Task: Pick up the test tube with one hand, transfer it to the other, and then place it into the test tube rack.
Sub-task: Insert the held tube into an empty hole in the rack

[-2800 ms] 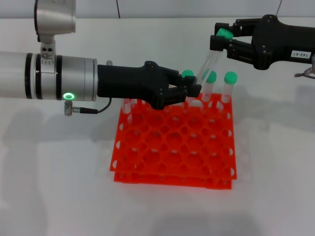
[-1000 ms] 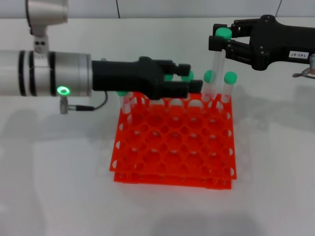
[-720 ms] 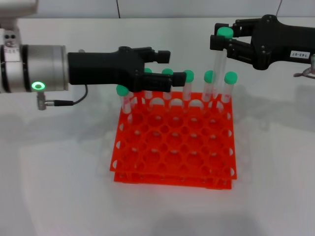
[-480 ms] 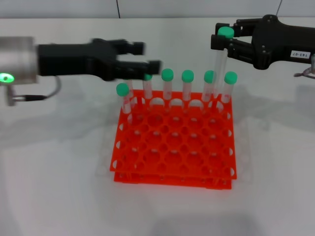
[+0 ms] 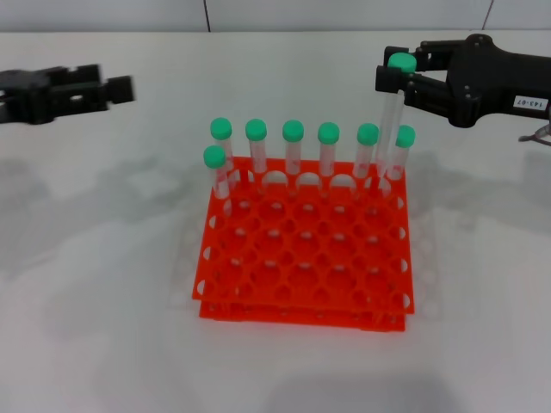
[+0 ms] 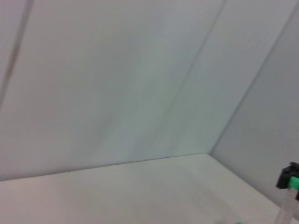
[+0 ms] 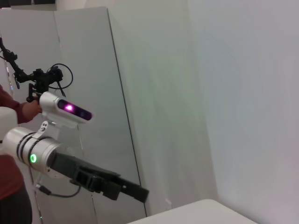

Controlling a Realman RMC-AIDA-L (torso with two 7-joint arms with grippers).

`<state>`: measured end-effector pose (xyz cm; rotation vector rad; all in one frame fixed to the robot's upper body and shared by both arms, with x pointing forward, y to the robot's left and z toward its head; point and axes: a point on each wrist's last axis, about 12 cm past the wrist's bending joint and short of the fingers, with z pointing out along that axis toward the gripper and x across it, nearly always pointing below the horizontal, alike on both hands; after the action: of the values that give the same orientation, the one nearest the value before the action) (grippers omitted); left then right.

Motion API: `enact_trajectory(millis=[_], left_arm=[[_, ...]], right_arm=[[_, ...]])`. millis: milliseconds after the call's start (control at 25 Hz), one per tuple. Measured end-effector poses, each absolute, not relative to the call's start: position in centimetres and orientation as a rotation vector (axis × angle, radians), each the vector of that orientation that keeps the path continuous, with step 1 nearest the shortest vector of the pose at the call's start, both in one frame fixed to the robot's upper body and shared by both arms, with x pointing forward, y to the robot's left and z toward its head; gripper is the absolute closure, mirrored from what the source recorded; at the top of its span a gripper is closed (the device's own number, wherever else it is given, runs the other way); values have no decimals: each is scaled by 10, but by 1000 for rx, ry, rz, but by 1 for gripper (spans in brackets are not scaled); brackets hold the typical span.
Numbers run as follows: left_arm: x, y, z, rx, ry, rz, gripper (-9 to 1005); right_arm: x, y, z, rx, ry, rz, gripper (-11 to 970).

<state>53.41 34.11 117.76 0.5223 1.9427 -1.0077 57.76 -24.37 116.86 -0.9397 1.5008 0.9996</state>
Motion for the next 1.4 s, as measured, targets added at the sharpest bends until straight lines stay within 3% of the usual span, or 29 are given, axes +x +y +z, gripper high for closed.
enact_trajectory(millis=[480,920,1400], left_arm=[[507,362,1159,599,2216,-948,104],[490,366,1139,792,2187,-913,104],[488,367,1129,839,2225,-911,106]], right_arm=[[570,-231,1162,-941,1470,1068,693],[566,-212,1148,-923,1438,1121,693],[578,-171,1141,-974,1488,1062,693]])
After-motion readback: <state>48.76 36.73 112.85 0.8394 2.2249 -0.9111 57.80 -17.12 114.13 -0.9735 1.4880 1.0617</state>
